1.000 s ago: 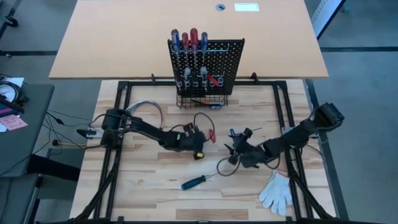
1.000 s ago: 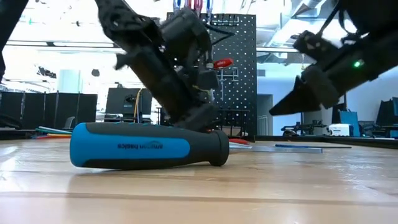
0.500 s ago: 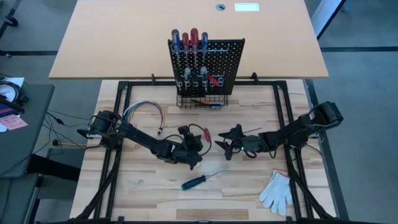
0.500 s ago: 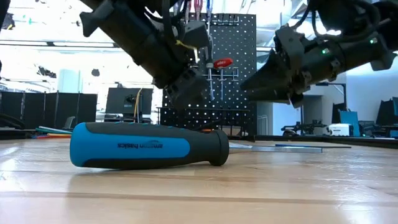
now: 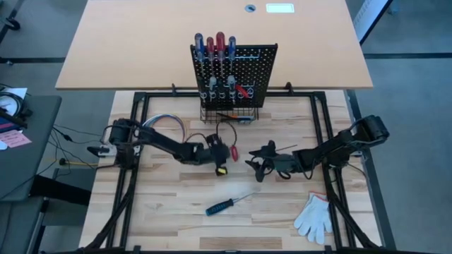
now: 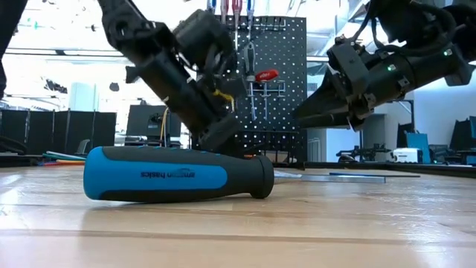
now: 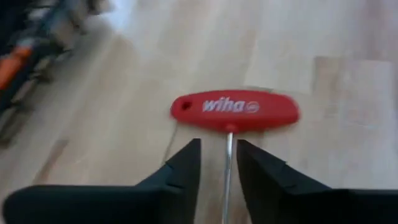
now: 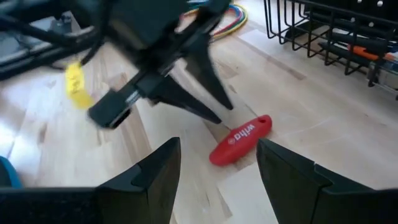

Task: Hang tools onto peg board
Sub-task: Hang the red allen wrench on the pegboard

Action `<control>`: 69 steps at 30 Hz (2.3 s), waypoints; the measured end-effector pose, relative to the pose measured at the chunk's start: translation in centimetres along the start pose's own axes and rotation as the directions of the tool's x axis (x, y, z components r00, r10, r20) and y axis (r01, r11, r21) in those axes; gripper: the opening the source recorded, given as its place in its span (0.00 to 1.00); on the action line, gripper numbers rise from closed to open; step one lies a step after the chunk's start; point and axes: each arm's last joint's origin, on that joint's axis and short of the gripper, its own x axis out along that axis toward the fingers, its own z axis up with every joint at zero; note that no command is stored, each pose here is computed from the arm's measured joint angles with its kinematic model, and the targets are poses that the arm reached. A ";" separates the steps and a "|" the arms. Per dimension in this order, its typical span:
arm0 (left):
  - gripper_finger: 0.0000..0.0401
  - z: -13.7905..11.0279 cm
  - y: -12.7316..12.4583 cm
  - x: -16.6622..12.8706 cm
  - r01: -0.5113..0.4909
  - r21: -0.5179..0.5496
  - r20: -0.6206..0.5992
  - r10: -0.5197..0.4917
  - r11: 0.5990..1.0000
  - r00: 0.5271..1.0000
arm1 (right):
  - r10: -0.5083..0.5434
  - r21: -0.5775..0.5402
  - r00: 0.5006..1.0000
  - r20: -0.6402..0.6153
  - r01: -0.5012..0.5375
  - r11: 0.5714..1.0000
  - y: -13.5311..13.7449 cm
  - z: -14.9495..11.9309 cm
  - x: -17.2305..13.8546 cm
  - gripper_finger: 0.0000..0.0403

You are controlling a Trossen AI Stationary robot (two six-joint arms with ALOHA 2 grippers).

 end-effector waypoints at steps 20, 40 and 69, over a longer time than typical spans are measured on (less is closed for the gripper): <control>0.02 -1.8 0.6 2.0 0.285 0.094 -0.011 -0.285 0.954 0.958 | 0.012 -0.111 1.000 -0.013 -0.013 0.994 0.0 -0.1 0.0 0.54; 0.39 -1.8 -0.2 1.5 0.037 0.014 -0.003 -0.037 0.999 0.999 | 0.007 -0.120 0.999 -0.034 -0.011 0.993 0.0 -0.3 0.0 0.54; 0.00 2.1 -5.8 -5.0 -0.429 0.080 0.346 0.379 0.900 0.858 | 0.031 0.087 0.991 0.131 -0.042 0.995 0.3 0.1 1.2 0.54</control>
